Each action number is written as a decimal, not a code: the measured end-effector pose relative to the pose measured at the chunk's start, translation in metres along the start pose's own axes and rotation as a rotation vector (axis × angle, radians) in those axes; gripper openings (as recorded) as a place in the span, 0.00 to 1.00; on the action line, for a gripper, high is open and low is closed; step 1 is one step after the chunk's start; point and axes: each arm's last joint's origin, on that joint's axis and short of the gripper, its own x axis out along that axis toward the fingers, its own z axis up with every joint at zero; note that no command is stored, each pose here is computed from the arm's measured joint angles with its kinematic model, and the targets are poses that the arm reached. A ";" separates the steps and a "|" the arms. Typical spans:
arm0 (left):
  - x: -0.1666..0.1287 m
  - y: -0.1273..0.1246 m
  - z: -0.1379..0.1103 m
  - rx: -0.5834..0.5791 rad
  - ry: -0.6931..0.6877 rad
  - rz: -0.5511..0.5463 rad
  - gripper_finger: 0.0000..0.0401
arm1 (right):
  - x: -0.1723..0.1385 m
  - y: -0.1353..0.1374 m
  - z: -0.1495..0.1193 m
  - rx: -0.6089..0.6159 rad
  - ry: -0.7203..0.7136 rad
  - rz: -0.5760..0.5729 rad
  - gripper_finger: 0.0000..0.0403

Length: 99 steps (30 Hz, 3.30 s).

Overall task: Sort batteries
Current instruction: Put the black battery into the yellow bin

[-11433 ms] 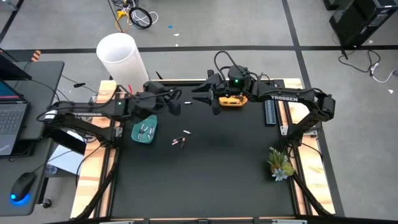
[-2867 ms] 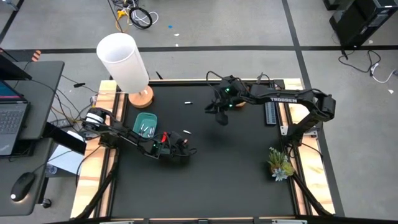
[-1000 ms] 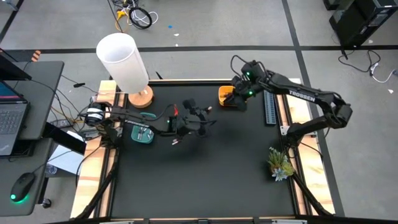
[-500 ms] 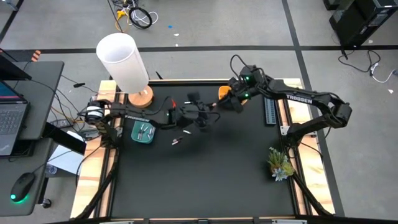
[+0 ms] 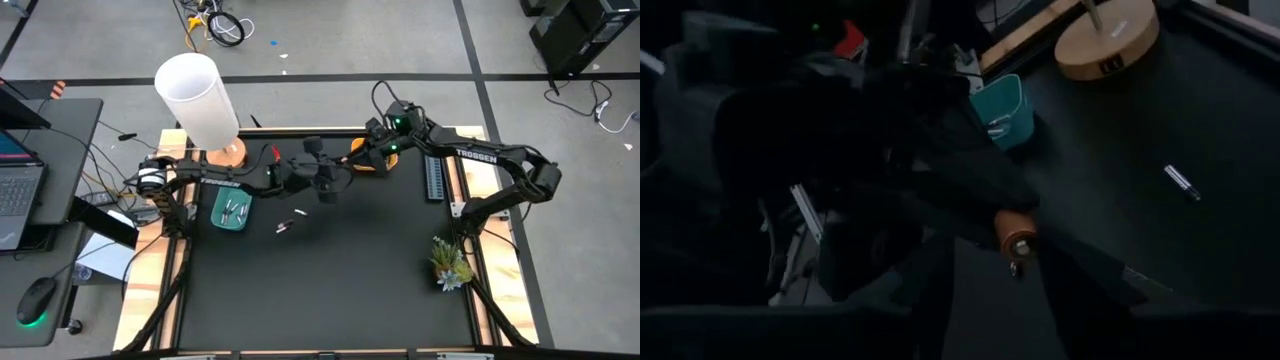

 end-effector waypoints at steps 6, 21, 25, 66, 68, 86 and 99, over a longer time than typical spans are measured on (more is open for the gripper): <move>0.002 0.009 0.006 0.021 -0.014 -0.017 0.13 | 0.008 -0.001 0.001 0.019 -0.009 0.023 0.39; 0.003 0.011 0.007 0.004 -0.030 0.002 0.13 | -0.003 -0.010 0.007 0.059 -0.039 0.013 0.38; 0.003 0.012 0.009 -0.006 -0.054 -0.011 0.13 | 0.000 -0.007 0.007 0.043 -0.040 0.019 0.38; -0.016 0.013 -0.013 -0.750 0.263 -0.034 0.65 | -0.012 -0.023 -0.011 0.099 0.089 -0.277 0.13; -0.022 0.020 -0.016 -0.807 0.314 -0.062 0.63 | -0.016 -0.025 -0.014 0.081 0.147 -0.382 0.13; -0.022 0.045 -0.053 -1.107 0.631 -0.262 0.51 | -0.010 -0.093 -0.032 0.231 0.380 -0.709 0.14; -0.025 0.040 -0.051 -1.085 0.649 -0.396 0.50 | -0.015 -0.095 -0.035 0.220 0.418 -0.690 0.14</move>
